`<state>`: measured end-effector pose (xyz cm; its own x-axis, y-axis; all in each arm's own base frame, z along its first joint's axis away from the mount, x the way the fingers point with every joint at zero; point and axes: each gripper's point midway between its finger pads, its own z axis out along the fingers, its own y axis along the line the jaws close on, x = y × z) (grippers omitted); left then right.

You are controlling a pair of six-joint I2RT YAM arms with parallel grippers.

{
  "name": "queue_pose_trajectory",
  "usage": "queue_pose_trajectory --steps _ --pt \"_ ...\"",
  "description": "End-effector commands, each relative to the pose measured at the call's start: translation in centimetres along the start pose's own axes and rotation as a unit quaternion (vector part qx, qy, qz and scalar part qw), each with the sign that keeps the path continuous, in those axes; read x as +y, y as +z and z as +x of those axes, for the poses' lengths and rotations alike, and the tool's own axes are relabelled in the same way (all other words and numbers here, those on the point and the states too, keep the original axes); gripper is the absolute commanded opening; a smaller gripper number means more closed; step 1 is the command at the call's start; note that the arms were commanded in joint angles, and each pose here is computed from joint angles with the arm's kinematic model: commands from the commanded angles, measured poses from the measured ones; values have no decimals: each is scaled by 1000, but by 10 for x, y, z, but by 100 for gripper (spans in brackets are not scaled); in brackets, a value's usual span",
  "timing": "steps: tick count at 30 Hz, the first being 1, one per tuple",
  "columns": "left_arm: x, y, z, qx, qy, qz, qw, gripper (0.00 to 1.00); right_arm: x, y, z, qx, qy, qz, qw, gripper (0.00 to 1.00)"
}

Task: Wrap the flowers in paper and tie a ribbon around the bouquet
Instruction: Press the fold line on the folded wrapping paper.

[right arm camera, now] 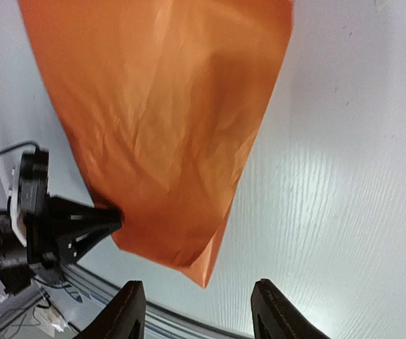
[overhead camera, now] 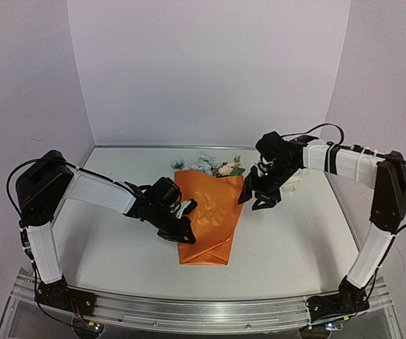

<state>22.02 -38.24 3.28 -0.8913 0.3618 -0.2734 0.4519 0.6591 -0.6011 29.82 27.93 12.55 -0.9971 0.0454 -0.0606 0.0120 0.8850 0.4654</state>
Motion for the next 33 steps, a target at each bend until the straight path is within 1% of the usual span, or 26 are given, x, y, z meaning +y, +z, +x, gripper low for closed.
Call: queue_pose_trajectory --steps 1,6,10,15,21,28,33 --pt "-13 0 -12 -15 8 21 1000 8 24 14 43 34 -25 -18 999 46" --pt "-15 -2 -13 -16 10 21 1000 8 57 44 49 54 -33 -46 997 32" --pt "-13 -5 -12 -17 12 16 1000 8 67 74 49 70 1 -64 996 23" --pt "-13 -6 -13 -18 16 12 1000 8 59 101 55 72 22 -58 995 19" --pt "-11 -8 -14 -20 8 12 1000 8 40 122 62 72 52 -47 995 15" --pt "-3 -9 -15 -24 -17 25 999 9 18 130 74 76 61 -31 995 14" --pt "6 -10 -20 -33 -45 32 998 13 12 134 77 80 57 -24 995 14"
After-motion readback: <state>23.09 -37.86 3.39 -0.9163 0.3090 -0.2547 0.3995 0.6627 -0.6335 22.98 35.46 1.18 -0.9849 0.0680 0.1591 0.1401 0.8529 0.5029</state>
